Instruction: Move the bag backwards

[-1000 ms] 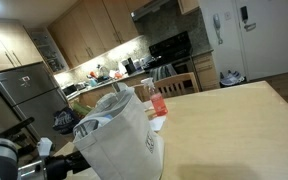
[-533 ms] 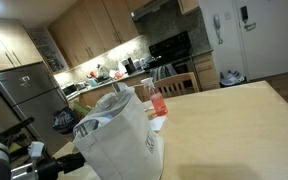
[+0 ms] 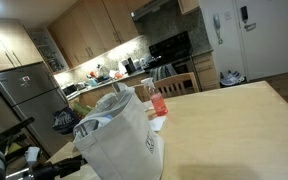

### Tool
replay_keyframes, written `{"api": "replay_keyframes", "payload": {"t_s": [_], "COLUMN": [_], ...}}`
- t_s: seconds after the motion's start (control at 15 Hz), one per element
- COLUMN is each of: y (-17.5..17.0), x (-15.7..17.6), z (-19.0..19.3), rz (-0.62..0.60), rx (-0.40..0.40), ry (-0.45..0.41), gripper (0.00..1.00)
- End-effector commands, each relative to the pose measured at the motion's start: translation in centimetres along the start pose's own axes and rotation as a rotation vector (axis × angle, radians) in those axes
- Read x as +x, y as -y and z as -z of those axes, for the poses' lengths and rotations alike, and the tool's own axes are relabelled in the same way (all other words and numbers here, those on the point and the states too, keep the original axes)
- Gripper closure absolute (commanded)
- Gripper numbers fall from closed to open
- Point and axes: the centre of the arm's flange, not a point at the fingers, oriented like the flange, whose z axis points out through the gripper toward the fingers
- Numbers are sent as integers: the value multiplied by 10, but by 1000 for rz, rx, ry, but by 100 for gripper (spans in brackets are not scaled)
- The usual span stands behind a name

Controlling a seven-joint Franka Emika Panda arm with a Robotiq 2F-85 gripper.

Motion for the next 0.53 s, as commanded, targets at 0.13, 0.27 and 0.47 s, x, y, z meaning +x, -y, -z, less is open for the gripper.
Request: {"api": "replay_keyframes", "payload": {"t_s": [0.13,0.27,0.47], "y": [24,30,40], "x": [18,16,15], "z": [41,42,44], "rz": [32,26,23], "rx": [16,35,102], "ry": [21,33,65], "gripper": [0,0,0]}}
